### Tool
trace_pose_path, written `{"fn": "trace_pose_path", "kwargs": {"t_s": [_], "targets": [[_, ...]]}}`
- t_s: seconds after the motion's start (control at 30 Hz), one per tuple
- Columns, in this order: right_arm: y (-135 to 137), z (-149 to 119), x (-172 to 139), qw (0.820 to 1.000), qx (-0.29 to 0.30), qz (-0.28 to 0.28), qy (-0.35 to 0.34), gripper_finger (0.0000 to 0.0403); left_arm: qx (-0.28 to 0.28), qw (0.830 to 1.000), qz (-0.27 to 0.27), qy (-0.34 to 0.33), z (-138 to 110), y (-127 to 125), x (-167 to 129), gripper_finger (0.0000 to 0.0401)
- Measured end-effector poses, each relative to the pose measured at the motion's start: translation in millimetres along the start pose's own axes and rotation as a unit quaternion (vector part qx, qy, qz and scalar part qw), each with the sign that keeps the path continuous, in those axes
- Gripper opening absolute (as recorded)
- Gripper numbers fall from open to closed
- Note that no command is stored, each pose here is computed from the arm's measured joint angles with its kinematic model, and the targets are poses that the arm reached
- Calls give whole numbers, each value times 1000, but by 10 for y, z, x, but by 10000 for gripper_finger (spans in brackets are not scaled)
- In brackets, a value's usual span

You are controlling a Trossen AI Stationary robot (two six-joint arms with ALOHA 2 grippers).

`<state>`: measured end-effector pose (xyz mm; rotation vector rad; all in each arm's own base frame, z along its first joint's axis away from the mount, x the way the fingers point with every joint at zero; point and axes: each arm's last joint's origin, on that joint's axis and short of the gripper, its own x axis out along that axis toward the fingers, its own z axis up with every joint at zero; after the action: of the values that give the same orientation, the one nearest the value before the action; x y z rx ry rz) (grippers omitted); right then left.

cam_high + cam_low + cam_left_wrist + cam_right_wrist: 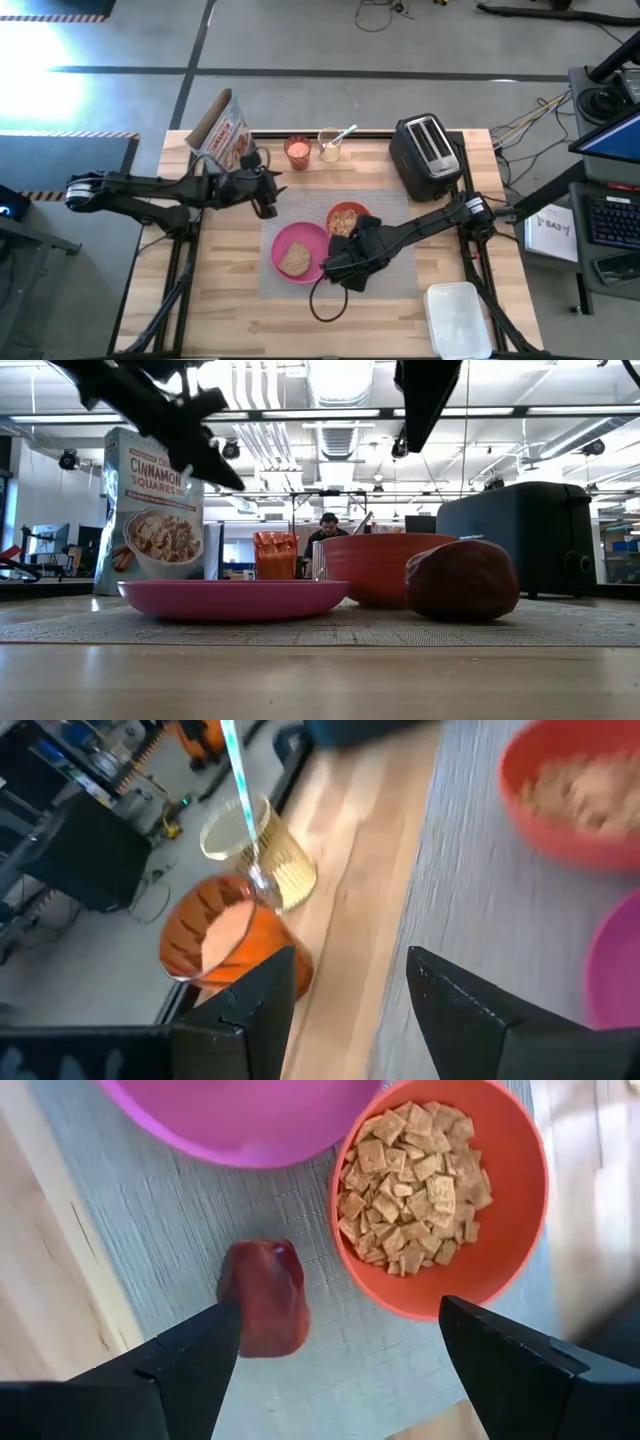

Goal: Arrange a breakfast setting
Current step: Put the brown cup on the gray table mat to the top of the pink plate

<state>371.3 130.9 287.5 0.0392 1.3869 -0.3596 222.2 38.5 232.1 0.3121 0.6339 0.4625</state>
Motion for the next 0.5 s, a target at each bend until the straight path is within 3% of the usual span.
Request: {"fn": "trace_pose_path", "kwargs": {"t_s": [0.27,0.4,0.5], "targets": [[13,-9,-4,1000,-30,0,-1,327,72,995,37,51,-165,237,359,175],[6,2,-5,999,-32,-16,-15,327,59,997,11,56,-245,419,557,175],[-2,11,-8,998,-41,-40,-32,327,49,997,20,59,-233,525,689,175]]}}
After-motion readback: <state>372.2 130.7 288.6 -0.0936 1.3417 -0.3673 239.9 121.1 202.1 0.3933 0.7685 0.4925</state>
